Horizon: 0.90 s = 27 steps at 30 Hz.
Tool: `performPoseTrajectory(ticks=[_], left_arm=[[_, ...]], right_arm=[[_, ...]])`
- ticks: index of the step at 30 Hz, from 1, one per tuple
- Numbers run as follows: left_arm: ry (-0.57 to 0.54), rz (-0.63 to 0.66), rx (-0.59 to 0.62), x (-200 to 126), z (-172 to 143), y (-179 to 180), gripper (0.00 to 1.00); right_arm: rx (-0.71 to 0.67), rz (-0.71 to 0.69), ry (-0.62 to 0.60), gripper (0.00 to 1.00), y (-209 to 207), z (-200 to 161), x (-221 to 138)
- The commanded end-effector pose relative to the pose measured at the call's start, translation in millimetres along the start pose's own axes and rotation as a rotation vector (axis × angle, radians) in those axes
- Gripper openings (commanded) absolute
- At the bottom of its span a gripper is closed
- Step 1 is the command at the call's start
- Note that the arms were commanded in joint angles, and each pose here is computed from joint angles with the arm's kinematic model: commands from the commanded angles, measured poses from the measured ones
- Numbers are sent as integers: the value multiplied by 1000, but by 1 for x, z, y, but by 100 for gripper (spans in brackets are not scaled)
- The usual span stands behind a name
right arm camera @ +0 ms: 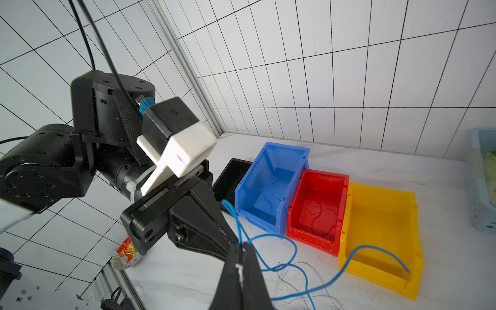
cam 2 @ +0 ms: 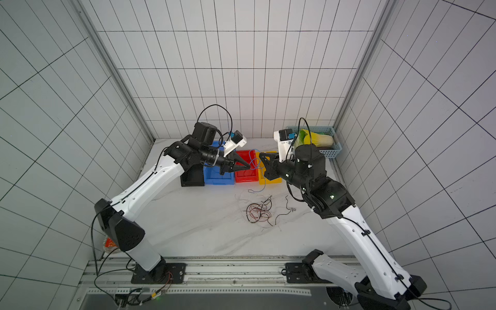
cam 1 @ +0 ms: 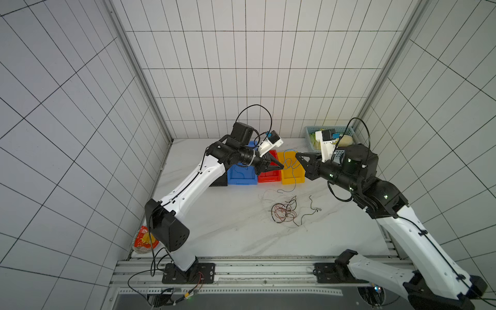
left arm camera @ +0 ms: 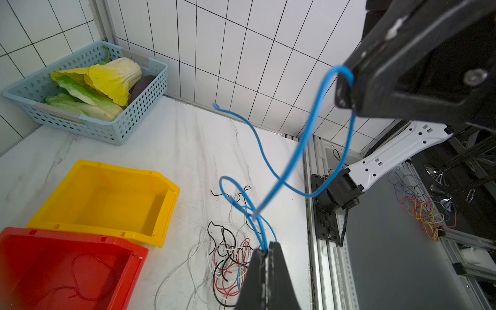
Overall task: Untangle and sort cables by color
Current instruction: Untie the cable.
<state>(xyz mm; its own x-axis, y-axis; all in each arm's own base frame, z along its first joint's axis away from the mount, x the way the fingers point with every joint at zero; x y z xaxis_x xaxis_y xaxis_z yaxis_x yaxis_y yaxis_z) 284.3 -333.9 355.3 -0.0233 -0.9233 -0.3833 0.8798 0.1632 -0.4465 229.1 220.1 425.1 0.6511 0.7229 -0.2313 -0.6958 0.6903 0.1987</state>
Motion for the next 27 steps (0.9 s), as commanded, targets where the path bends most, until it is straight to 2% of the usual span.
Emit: performPoseTrajectory(ticks=[1, 3, 4, 13, 16, 20, 23, 25, 27], left_arm=[[-38, -5, -7, -2, 11, 4, 8], [-32, -9, -1, -2, 9, 4, 6], [-28, -15, 3, -2, 7, 3, 0], [-10, -24, 36, -12, -7, 0, 0], [14, -18, 69, -17, -14, -4, 0], [16, -137, 94, -31, -18, -28, 0], [31, -151, 133, -38, -21, -39, 0], [49, -144, 156, -41, -25, -41, 0], [61, -111, 174, -44, -27, -40, 0]], right_arm=[[1, 23, -9, 0, 6, -1, 4], [0, 25, -8, 0, 7, 0, 5], [-1, 27, -7, 0, 7, 0, 5], [-19, -67, 36, 0, -8, -10, 5], [-48, -107, 122, 0, -16, -24, 12], [-130, -157, 311, 0, -30, -62, 25], [-159, -119, 413, 0, -29, -91, 32], [-163, -99, 441, 0, -28, -101, 33], [-176, -21, 461, 0, -18, -111, 32]])
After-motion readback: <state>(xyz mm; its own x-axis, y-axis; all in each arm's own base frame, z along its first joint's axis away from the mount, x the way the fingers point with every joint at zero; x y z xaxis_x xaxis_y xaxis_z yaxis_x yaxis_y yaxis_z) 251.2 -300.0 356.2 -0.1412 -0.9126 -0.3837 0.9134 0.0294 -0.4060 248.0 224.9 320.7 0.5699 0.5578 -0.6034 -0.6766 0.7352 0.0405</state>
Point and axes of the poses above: each gripper's point midway between its finger pads, its own x axis out along the fingers, its own y axis along the line the jaws close on, z = x × y, the point moved 2 cm from there along -x, back along the fingers, and after that the axes turned 10 degrees about -x, right-handed, at the moved point
